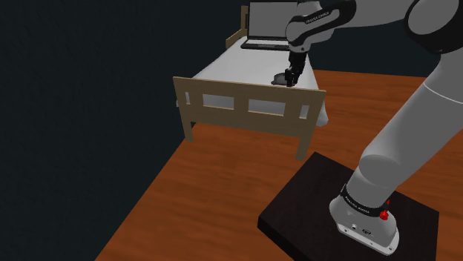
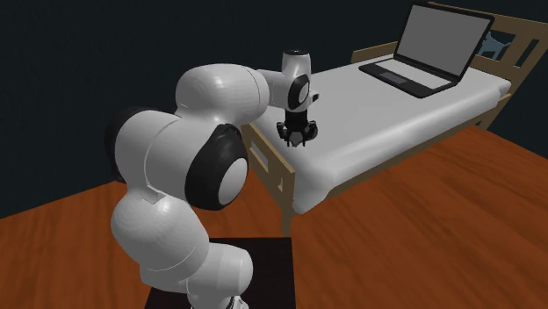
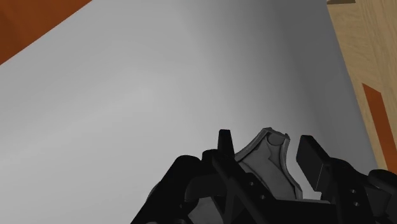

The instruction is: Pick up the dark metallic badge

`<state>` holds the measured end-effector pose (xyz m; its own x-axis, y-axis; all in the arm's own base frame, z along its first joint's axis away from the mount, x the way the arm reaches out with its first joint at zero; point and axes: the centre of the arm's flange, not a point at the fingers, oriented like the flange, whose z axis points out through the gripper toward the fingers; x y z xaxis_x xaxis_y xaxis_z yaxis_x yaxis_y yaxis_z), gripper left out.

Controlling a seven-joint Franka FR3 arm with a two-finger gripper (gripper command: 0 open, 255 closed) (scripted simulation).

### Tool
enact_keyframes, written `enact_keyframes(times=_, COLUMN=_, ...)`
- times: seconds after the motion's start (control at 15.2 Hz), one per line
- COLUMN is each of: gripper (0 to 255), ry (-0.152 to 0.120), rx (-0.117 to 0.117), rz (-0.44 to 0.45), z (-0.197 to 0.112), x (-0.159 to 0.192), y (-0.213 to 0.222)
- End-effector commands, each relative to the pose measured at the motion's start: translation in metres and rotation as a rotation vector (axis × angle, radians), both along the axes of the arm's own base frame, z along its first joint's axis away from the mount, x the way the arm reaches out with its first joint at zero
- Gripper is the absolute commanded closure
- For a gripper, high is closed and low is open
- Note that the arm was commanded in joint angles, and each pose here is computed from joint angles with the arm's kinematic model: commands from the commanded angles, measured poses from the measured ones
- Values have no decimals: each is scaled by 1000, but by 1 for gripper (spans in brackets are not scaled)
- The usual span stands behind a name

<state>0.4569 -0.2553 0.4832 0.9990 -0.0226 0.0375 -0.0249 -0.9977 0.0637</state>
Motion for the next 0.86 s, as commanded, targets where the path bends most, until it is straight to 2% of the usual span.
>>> enact_keyframes(times=0.0, gripper=255, ry=0, rx=0, rz=0, z=10, x=1, y=0)
enact_keyframes(times=0.66, gripper=255, ry=0, rx=0, rz=0, z=63, x=1, y=0)
enact_keyframes(times=0.79, gripper=255, ry=0, rx=0, rz=0, z=64, x=1, y=0)
